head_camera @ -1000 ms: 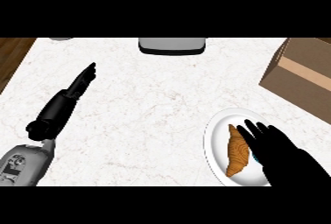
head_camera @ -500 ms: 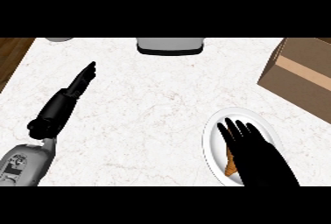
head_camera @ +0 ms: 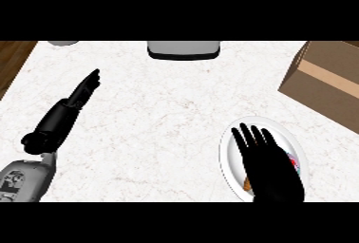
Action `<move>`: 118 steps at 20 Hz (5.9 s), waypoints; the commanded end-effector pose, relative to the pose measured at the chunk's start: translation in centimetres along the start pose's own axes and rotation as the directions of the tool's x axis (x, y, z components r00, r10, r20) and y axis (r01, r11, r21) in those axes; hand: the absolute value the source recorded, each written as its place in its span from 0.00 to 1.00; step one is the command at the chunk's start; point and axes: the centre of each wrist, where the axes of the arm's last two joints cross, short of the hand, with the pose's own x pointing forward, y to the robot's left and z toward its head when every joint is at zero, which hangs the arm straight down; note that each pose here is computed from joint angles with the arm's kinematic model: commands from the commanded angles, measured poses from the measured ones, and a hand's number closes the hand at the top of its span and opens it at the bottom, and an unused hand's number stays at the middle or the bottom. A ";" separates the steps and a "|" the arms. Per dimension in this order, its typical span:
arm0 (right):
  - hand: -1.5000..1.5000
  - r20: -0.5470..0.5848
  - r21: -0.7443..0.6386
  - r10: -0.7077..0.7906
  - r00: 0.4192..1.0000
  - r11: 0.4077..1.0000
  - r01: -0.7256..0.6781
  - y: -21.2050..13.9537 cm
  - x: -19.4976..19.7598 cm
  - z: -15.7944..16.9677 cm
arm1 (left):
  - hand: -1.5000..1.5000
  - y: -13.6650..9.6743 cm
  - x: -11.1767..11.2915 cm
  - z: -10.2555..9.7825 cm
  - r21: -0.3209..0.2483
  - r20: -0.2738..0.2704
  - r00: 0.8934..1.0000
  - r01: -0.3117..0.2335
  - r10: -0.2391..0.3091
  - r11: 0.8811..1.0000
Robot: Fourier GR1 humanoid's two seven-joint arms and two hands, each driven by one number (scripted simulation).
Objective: Pick the croissant from the plate and place it in the cardboard box
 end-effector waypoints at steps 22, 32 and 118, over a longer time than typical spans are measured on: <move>0.00 -0.159 0.067 0.083 0.984 0.995 -0.073 5.7 -2.8 -5.7 | 0.50 0.3 0.6 -0.5 -0.007 -0.014 1.000 0.022 -0.022 1.000; 1.00 -0.033 0.078 0.085 0.996 0.994 -0.082 7.1 -4.2 -6.8 | 0.50 1.9 0.9 0.4 -0.001 -0.006 1.000 -0.001 0.001 1.000; 0.00 0.483 -0.200 -0.861 0.163 0.074 0.977 -7.6 -40.5 -8.4 | 0.50 -0.3 0.3 -0.4 -0.009 0.042 0.999 0.007 -0.006 1.000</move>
